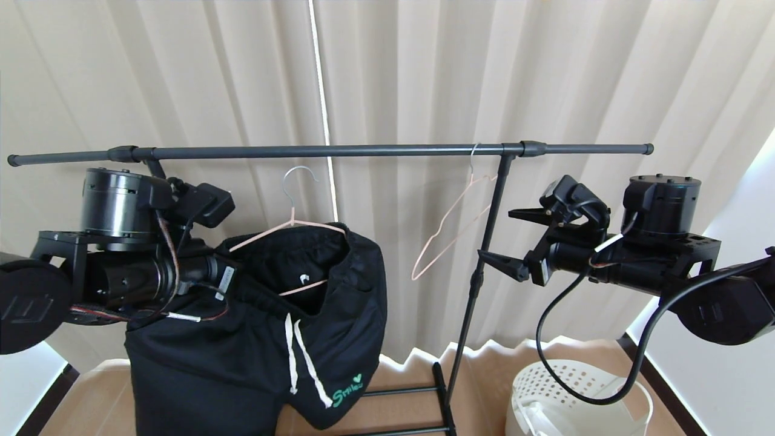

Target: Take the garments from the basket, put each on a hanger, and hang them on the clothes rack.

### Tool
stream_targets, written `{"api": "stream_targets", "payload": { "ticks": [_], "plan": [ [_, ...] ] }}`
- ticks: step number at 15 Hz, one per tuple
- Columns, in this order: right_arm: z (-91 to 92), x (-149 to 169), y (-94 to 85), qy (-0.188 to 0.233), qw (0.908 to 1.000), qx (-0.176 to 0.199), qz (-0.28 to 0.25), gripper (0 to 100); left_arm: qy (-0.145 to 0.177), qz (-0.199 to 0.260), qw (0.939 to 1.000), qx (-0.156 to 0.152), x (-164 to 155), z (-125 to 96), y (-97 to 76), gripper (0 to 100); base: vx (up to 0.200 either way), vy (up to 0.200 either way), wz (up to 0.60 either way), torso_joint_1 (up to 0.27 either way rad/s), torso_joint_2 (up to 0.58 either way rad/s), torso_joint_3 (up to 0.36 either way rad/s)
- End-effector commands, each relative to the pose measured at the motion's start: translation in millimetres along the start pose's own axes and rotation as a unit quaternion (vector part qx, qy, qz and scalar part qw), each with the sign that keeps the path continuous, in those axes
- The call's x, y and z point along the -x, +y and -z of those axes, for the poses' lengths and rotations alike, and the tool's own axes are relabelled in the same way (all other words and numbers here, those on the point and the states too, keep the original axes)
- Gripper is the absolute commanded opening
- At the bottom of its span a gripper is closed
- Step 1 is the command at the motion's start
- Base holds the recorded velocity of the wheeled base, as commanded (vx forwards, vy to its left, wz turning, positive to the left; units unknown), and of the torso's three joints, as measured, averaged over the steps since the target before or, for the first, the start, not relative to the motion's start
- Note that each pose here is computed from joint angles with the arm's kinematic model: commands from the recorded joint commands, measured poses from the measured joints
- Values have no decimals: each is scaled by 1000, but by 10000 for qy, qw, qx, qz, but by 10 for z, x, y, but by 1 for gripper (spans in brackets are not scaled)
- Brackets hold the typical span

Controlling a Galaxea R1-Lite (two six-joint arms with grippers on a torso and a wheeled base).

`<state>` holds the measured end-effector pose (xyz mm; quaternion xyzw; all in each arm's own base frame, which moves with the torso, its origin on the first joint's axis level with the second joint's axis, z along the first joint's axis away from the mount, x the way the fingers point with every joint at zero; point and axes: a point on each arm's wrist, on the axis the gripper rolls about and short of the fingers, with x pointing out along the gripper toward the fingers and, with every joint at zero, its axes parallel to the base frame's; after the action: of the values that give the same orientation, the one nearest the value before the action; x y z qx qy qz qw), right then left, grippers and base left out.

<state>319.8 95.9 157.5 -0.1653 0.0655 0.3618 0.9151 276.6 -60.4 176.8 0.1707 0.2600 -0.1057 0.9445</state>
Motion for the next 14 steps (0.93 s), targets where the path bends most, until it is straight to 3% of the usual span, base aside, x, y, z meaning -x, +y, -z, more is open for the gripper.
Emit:
{"api": "stream_targets", "payload": {
  "ticks": [1, 4, 7, 14],
  "plan": [
    [-3, 3, -1, -5, 10000, 3, 5, 100, 21, -113, 9996, 265, -349, 12, -81, 0, 0, 0, 0, 0, 0, 0],
    [-4, 3, -1, -11, 10000, 6, 7, 100, -315, -270, 9980, 474, -543, -64, -95, 0, 0, 0, 0, 0, 0, 0],
    [-26, 15, -4, -43, 10000, 23, 20, 100, -452, -183, 9978, 458, -622, -167, -174, 0, 0, 0, 0, 0, 0, 0],
    [-58, 35, -6, -88, 9999, 46, 39, 100, -909, -14, 9900, 1083, -927, -546, -309, 0, 0, 0, 0, 0, 0, 0]
  ]
}}
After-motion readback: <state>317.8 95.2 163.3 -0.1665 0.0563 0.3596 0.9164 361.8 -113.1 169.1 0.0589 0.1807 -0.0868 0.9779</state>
